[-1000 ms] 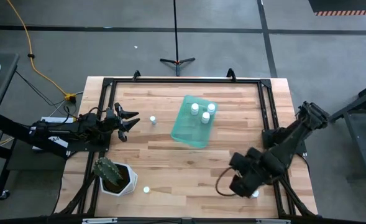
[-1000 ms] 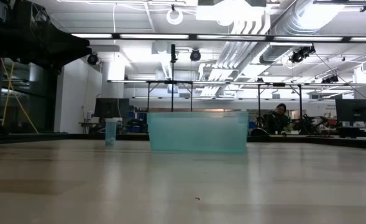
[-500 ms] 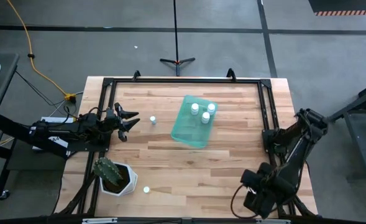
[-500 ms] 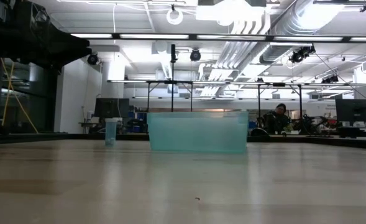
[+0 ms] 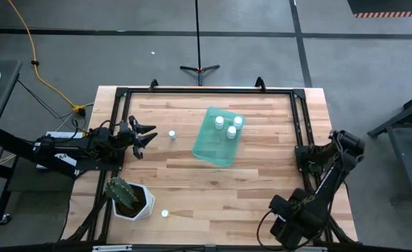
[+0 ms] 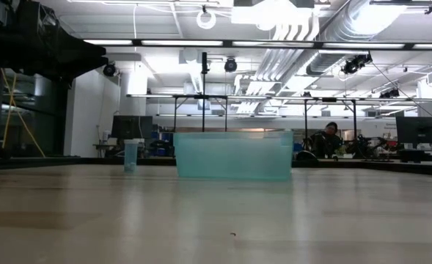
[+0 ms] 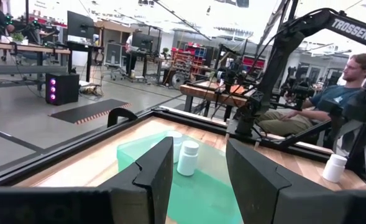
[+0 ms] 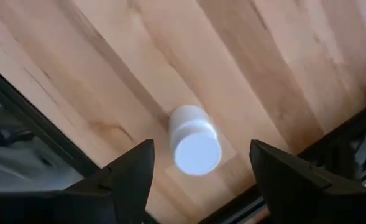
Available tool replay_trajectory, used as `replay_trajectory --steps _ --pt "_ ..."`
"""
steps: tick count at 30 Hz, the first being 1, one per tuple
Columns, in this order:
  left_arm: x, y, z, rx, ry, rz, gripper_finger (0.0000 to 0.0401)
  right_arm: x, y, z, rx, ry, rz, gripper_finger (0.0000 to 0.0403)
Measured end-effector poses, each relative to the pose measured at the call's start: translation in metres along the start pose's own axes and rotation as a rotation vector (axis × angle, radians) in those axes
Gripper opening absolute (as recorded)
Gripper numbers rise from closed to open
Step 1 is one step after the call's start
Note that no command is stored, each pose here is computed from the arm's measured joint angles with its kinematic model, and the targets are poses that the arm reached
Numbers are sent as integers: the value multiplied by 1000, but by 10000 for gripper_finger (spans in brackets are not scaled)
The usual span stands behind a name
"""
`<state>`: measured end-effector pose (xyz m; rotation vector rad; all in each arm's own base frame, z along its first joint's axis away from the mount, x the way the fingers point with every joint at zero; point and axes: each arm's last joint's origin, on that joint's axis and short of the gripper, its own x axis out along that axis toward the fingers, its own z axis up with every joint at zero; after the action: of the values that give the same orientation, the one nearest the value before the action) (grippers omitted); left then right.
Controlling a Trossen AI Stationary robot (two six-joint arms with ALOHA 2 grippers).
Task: Pick and place pill bottles into a basket
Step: Put the white pill bottle into the blue bin
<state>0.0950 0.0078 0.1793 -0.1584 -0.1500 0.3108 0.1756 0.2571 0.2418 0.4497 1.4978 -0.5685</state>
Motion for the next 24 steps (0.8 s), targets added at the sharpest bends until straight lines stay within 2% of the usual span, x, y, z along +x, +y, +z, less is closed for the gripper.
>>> replay_trajectory --steps 4,15,19,24 --pt "0 0 0 0 1 0 184 6 3 -2 29 62 -30 255" --pt "0 0 0 -4 0 0 184 14 10 -5 19 63 0 255" --pt "0 0 0 -3 0 5 184 30 6 -8 14 110 -21 255" --pt "0 0 -1 0 5 12 184 51 5 -9 21 158 5 255"
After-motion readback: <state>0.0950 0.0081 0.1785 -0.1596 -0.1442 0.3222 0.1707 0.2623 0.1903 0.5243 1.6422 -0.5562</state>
